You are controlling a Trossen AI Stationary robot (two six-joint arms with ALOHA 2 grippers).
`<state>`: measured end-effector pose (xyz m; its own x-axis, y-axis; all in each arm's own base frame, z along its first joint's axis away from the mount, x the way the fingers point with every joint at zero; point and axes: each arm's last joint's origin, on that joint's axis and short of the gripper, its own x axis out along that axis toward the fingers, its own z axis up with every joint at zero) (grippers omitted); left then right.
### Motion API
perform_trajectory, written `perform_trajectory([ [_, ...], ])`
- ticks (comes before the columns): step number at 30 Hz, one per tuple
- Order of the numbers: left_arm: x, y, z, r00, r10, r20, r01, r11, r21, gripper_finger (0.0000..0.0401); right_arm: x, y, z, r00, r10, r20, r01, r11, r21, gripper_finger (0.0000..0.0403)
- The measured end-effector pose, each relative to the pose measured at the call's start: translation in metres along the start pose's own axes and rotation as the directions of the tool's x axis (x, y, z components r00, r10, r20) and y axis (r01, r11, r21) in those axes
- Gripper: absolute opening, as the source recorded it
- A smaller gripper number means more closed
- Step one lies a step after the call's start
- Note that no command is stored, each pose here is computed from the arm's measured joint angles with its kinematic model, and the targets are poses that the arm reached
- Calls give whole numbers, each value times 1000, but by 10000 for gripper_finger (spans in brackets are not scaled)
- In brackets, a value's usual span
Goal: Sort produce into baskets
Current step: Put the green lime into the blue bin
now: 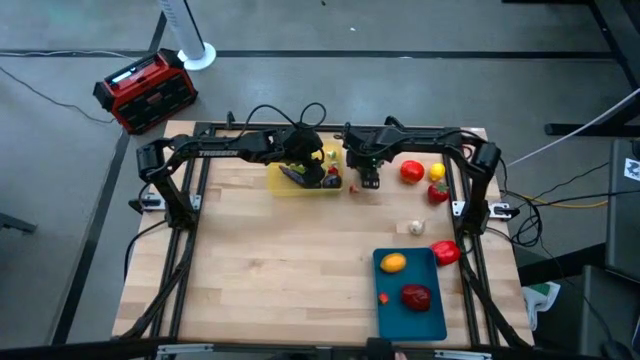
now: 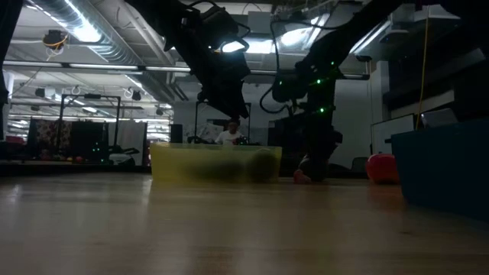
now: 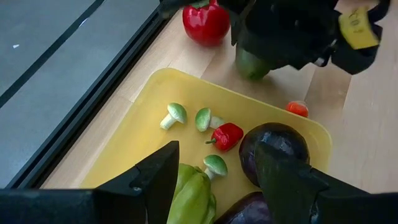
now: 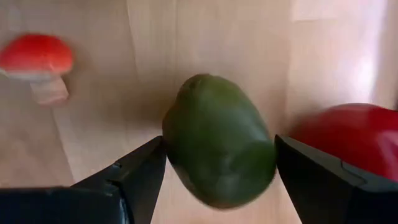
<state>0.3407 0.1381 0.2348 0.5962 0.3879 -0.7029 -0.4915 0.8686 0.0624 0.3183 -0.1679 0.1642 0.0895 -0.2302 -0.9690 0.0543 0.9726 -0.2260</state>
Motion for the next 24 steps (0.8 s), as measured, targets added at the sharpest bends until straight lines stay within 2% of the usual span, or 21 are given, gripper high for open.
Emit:
perform_trajectory([
  [5, 0, 0, 0, 1000, 0, 0, 0, 1000, 0, 205, 3, 1, 0, 1000, 31, 0, -31, 999, -12, 284],
  [14, 0, 0, 0, 1000, 0, 0, 0, 1000, 0, 205, 0, 3, -4, 998, 43, -51, -43, 999, 1, 194],
  [24, 0, 0, 0, 1000, 0, 0, 0, 1000, 0, 205, -33, -1, -6, 972, 132, -192, -111, 987, 112, 206],
])
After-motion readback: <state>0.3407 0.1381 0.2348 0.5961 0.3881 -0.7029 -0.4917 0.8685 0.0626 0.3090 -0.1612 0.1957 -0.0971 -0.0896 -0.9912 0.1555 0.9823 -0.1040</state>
